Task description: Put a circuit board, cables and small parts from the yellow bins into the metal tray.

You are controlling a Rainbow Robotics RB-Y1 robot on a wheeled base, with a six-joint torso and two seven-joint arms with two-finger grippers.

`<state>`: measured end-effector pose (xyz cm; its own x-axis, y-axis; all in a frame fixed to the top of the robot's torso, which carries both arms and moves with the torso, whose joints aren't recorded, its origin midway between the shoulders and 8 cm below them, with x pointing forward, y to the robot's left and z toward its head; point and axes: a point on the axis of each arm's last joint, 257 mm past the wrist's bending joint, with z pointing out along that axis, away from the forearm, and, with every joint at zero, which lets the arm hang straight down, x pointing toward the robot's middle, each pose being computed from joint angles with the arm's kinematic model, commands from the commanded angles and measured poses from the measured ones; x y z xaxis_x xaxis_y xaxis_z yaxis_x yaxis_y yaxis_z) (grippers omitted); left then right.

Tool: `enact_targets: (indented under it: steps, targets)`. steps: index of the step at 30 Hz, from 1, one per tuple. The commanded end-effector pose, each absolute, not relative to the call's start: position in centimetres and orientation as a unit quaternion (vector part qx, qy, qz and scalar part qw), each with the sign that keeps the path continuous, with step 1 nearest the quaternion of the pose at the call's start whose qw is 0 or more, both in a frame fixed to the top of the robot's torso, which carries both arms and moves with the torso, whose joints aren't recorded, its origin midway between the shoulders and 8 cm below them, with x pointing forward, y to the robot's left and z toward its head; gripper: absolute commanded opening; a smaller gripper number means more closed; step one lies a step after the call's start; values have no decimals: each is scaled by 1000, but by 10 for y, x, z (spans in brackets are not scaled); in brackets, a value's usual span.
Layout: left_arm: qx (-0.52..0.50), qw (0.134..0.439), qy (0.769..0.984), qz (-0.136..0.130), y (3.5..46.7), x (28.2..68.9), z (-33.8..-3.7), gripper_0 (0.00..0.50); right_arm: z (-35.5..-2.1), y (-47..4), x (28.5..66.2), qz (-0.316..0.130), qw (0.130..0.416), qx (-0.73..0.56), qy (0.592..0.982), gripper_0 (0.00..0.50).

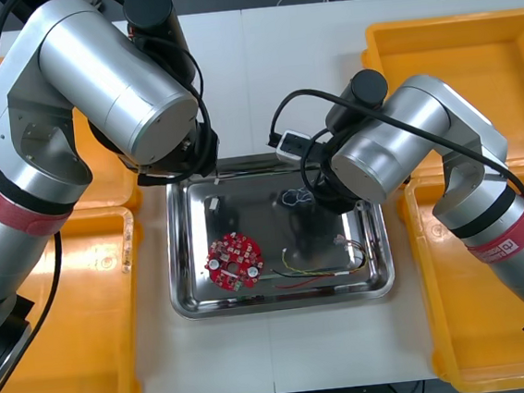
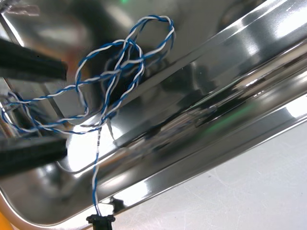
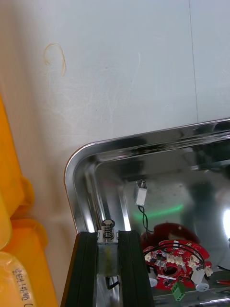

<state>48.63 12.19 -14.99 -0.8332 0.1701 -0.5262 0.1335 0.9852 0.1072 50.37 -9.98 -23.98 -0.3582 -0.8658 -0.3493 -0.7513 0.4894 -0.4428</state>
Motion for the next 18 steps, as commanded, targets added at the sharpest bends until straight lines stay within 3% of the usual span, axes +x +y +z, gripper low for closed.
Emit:
enact_targets:
  steps: [1, 8, 17, 18]
  targets:
    - [64, 295, 953, 9, 103, 483, -145, 0, -234, -84, 499, -100, 290, -511, 803, 500]
    - [62, 296, 953, 7, 104, 483, -144, 0, -216, -91, 491, -106, 280, -507, 808, 500]
    - [60, 298, 953, 3, 102, 484, -143, 0, -161, -121, 469, -89, 231, -484, 839, 500]
    - [61, 298, 953, 1, 101, 484, -143, 0, -149, -121, 473, -81, 242, -481, 839, 500]
